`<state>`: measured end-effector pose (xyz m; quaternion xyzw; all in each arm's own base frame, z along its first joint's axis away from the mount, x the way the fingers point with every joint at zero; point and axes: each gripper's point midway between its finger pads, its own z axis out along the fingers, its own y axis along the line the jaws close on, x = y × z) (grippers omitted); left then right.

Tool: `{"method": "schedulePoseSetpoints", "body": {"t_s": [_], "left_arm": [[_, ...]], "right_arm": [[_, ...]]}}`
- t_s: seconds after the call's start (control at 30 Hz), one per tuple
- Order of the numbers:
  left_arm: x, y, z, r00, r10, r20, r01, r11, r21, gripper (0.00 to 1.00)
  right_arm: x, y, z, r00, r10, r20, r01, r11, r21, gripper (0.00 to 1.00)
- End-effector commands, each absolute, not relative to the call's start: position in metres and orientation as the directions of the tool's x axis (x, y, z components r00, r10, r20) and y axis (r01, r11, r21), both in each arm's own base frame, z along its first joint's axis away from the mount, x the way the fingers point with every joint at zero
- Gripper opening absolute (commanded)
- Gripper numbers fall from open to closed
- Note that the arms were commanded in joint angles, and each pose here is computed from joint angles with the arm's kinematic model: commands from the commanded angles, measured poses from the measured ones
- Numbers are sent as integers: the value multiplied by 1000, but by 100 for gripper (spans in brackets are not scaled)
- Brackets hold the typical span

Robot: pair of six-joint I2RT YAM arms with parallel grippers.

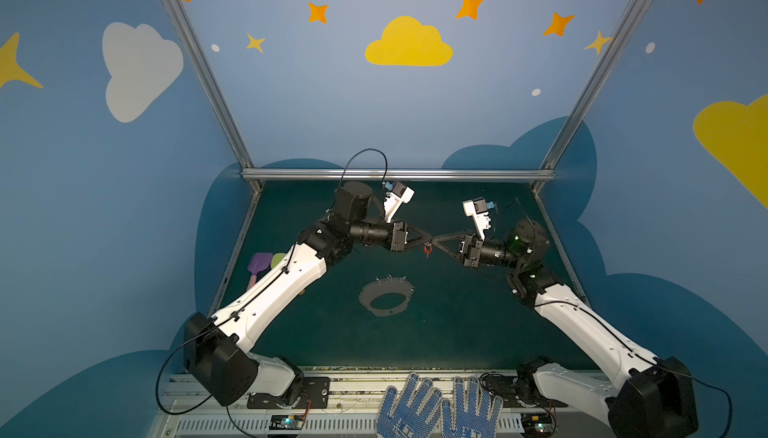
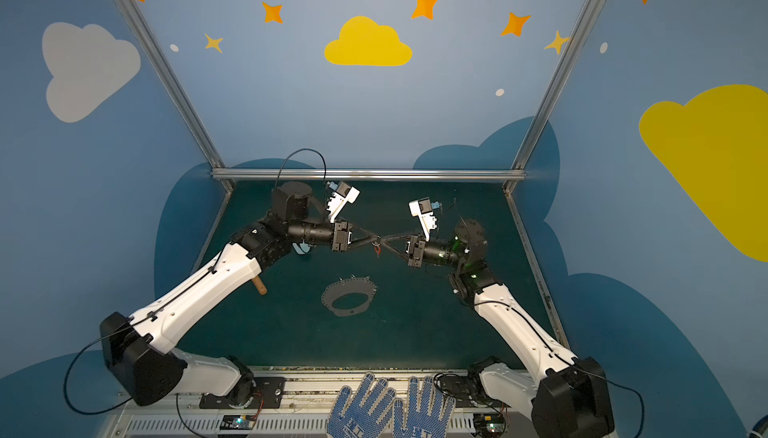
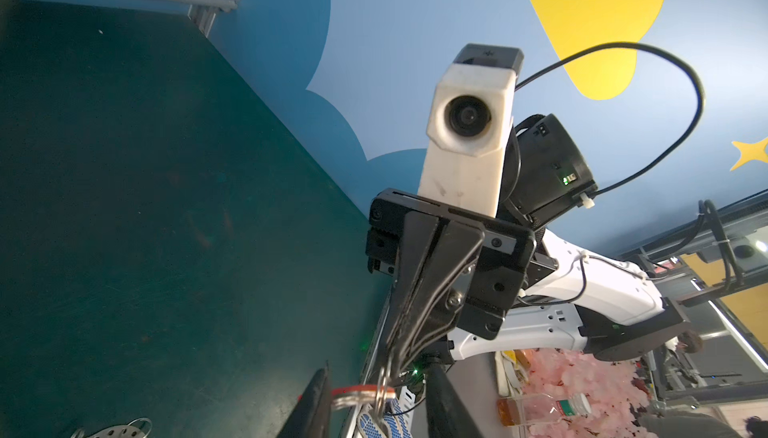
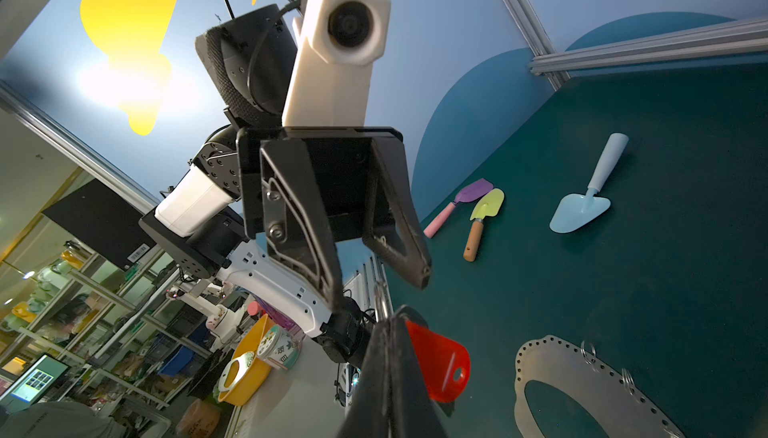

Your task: Put the keys on the keyring

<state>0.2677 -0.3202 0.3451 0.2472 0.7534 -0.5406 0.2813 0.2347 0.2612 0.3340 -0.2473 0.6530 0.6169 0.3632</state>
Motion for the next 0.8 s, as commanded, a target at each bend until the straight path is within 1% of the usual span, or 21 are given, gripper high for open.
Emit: {"method": "schedulePoseSetpoints", "body": {"t_s": [0.0, 0.17, 0.3, 0.4, 0.5, 0.67, 0.77], "left_arm": [[274, -307, 362, -686, -15, -727, 688, 312, -655, 42], [273, -300, 358, -694, -35, -720, 671, 331, -663, 43], [269, -303, 354, -712, -50, -700, 658, 299, -691, 44], [268, -306, 352, -728, -53, -683, 647, 278, -711, 41], [266, -310, 351, -729, -51, -683, 649, 269, -712, 41], [269, -314, 348, -734, -58, -677, 640, 276, -718, 43], [272, -314, 346, -736, -69, -674, 631, 290, -719, 43]], "right_arm": [[232, 257, 353, -552, 141, -822, -812, 134, 569, 0], [233, 254, 354, -541, 152, -827, -812, 162, 561, 0], [233, 253, 357, -538, 170, -826, -810, 169, 562, 0], [234, 251, 361, -541, 185, -820, -801, 183, 570, 0], [236, 250, 364, -553, 196, -810, -786, 201, 585, 0], [252, 243, 363, -614, 250, -748, -692, 285, 663, 0], [263, 237, 359, -667, 285, -688, -600, 343, 723, 0]]}}
